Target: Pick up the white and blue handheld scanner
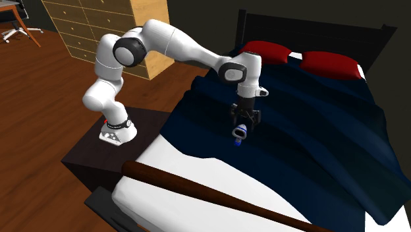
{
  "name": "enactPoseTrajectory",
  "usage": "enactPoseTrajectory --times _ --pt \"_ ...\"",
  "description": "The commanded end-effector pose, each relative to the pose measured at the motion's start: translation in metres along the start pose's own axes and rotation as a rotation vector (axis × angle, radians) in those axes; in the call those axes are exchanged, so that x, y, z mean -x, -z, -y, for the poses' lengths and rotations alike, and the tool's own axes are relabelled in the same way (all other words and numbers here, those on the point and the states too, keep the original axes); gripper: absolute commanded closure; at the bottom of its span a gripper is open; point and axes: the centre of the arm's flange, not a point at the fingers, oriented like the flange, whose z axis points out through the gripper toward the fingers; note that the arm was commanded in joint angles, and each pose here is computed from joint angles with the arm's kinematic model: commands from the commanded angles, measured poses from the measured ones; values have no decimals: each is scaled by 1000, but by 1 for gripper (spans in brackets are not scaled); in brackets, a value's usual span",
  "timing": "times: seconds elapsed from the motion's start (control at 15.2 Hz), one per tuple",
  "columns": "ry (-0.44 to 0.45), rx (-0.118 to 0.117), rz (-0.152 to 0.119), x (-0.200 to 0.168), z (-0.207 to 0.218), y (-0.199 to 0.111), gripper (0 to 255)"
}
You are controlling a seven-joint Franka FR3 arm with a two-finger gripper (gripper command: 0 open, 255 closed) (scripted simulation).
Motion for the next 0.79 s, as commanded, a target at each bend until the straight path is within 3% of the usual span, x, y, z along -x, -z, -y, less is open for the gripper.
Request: enactPoseTrajectory --times 0.0,0.13,0.2,0.73 --pt "0 0 0 -2 1 -11 0" --pt "0 0 0 -3 2 -13 0" --pt "0 0 0 -3 1 -14 255" --pt "0 0 0 -3 1 -14 255"
